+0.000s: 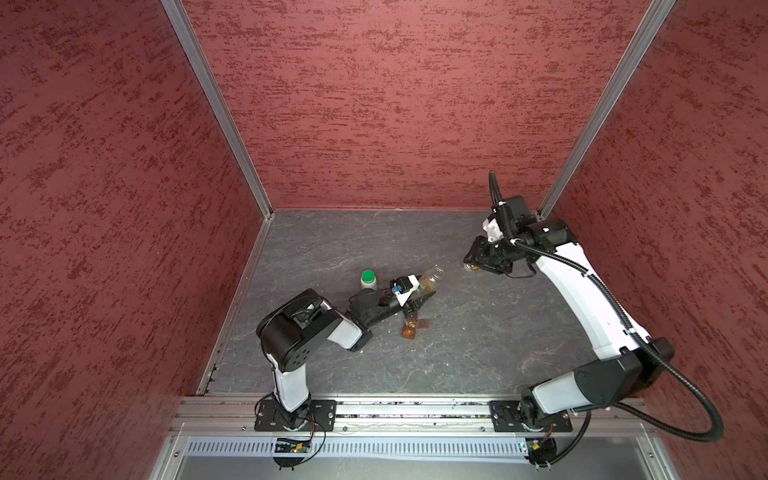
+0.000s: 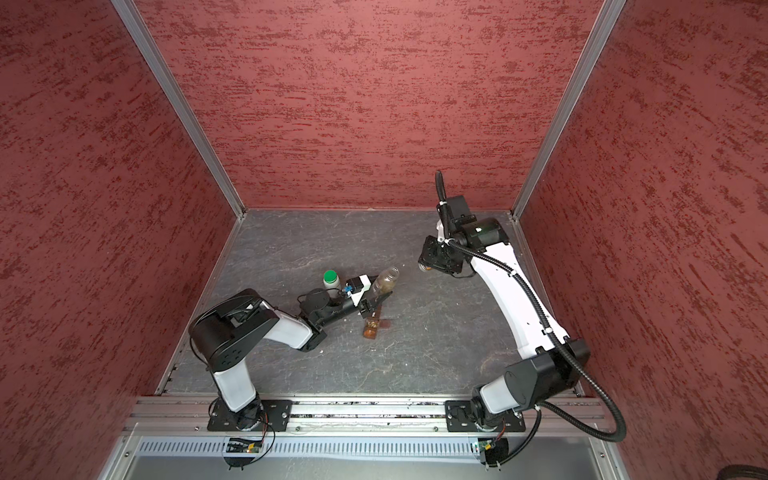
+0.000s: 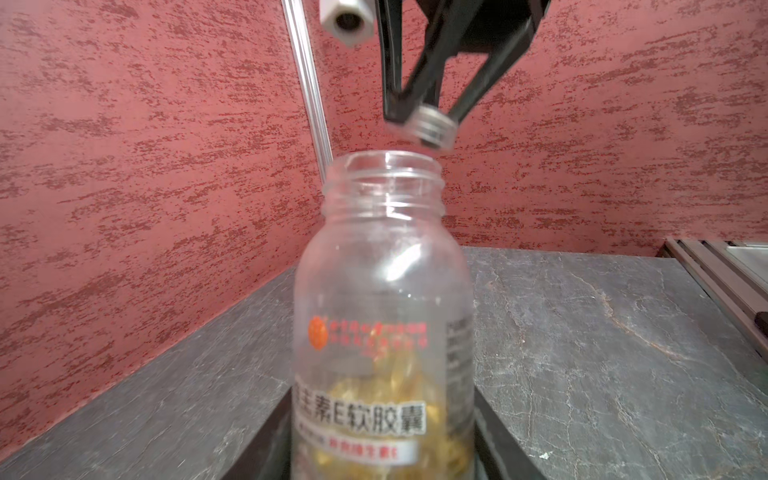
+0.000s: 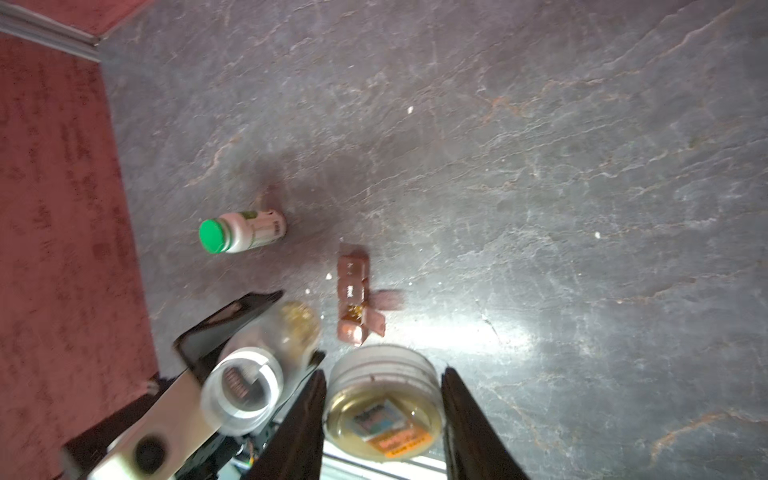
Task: Sort the pills into containers
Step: 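Lift the cap and carry it toward the bottle held by the left gripper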
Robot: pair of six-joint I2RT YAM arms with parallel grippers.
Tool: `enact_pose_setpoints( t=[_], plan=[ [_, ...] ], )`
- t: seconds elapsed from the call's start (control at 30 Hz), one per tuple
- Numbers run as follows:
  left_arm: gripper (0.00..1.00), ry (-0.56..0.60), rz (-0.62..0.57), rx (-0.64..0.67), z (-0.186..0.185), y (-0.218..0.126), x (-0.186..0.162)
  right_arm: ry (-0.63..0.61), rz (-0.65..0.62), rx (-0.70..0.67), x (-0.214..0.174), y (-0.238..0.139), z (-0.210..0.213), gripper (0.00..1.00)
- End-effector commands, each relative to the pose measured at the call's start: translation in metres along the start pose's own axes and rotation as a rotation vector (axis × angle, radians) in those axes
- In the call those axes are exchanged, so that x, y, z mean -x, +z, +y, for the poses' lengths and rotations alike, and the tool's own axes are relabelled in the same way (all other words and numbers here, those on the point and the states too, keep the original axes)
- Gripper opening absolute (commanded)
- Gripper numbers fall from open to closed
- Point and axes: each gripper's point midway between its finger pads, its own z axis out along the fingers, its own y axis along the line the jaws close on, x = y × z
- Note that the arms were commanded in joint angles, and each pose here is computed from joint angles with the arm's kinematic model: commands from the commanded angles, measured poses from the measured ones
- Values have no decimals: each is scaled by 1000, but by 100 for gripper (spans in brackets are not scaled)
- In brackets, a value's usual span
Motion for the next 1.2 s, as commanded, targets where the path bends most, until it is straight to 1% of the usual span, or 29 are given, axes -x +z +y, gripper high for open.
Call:
enact_pose_setpoints(
  t=[0.0, 0.17, 0.53, 0.93, 1.17],
  plan=[
    [0, 21, -26, -44, -4, 9, 1, -28, 99, 64, -18, -7, 10, 41],
    [0, 7, -27, -68, -8, 18, -4, -54, 127, 143, -19, -8, 26, 41],
    [0, 11, -39, -106, -23, 25, -1, -80, 189, 212, -24, 6, 36, 41],
    [0, 12, -42, -101, -23, 24, 1, -94, 237, 154, -36, 12, 22, 43],
    [0, 14, -44, -107, -25, 24, 2, -94, 271, 157, -44, 20, 21, 43]
  ],
)
